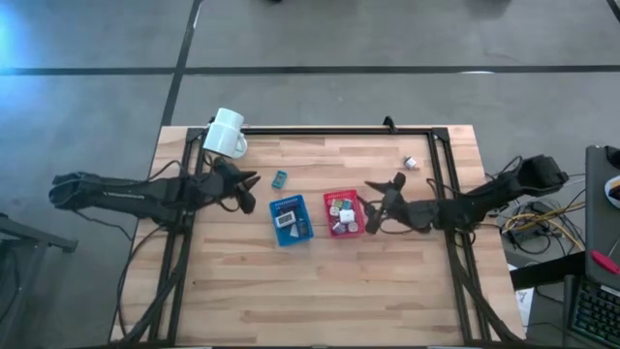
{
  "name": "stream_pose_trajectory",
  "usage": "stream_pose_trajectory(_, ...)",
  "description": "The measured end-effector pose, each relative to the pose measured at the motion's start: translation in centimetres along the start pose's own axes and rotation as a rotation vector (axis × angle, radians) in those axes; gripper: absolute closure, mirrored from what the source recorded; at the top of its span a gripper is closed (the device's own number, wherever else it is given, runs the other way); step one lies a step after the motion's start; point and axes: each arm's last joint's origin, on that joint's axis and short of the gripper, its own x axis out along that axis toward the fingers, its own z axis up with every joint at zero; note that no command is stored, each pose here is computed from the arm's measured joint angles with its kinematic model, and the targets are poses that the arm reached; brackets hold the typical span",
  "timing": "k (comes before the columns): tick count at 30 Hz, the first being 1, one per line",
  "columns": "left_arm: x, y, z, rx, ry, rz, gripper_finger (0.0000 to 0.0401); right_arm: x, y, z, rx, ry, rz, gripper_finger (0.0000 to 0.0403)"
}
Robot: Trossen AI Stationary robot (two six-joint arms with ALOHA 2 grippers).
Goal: Pick & Place Office items
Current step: Put the light blue digital clock into the blue bin
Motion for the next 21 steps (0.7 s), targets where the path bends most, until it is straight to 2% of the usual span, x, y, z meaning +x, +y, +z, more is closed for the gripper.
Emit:
stream_pose_trajectory(10, 1.2, 1.5, 0.4, -0.089, -0.009, 0.099, 0.0307, 2.1, -3.4, -0.4, 0.062, -0.009, -0.166, 0.0172)
stream_pose_trajectory(17, 2.1, 2.0, 2.2, -0.071, -0.159, 0.098, 0.0307, 3.6, -4.4, 0.5, 0.234, -0.026, -0.056, 0.0172)
stream_pose_trajectory(19, 2.3, 2.1, 2.4, -0.105, -0.182, 0.099, 0.0307, 3.9, -4.4, 0.5, 0.302, -0.025, -0.055, 0.0172)
stream_pose_trajectory(21, 2.3, 2.2, 2.5, -0.194, -0.189, 0.096, 0.0307, 4.1, -4.2, 0.8, 0.402, -0.029, -0.049, 0.0172)
